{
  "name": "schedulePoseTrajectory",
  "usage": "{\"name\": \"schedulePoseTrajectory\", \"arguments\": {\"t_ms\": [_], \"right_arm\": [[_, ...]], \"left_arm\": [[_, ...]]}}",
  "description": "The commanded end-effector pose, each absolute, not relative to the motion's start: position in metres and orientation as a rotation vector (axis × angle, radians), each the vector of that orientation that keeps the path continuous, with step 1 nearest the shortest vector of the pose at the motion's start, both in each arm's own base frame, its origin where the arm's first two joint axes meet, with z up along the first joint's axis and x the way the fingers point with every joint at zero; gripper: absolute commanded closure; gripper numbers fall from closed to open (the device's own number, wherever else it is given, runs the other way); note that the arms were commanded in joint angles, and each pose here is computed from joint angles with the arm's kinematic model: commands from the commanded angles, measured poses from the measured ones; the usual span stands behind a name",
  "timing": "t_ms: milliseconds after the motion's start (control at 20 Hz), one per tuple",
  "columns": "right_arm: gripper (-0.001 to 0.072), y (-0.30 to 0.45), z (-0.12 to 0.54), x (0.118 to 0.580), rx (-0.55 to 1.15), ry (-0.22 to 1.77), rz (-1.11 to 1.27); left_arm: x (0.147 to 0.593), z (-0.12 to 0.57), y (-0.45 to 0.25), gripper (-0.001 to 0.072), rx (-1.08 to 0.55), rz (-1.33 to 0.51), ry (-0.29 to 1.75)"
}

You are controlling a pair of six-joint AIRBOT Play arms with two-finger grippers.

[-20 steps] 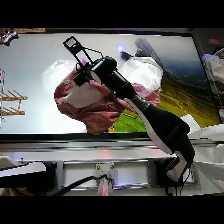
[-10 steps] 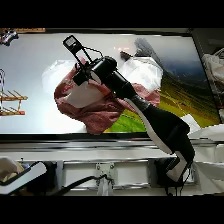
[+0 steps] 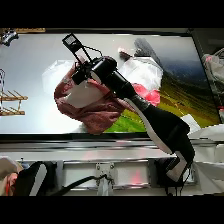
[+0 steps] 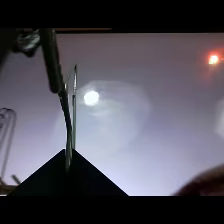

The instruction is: Fold the clothes and pants, and hang the long-sleeved shirts on hangers.

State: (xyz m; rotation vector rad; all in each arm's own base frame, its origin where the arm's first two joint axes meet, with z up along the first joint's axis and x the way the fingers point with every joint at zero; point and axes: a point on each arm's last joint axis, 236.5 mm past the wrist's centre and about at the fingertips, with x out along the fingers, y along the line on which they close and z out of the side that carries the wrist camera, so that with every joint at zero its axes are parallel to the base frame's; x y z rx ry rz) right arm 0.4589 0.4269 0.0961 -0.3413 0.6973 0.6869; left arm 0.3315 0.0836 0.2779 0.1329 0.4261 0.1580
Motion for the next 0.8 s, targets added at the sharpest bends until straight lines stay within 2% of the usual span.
{"name": "schedulePoseTrajectory", "arguments": {"t_ms": [0,200,350,750], "right_arm": [[0.0689,0.426,0.097,0.459,-0.325,0.701,0.676],[0.069,0.425,0.101,0.457,-0.298,0.71,0.671],[0.069,0.421,0.099,0.452,-0.304,0.74,0.667],[0.069,0.413,0.1,0.437,-0.305,0.803,0.673]], "left_arm": [[0.27,0.263,-0.002,0.0699,0.086,-0.084,0.487],[0.218,0.258,-0.061,0.0699,0.046,-0.289,0.439],[0.199,0.247,-0.097,0.0699,0.126,-0.478,0.45],[0.226,0.254,-0.104,0.0699,0.259,-0.548,0.368]]}}
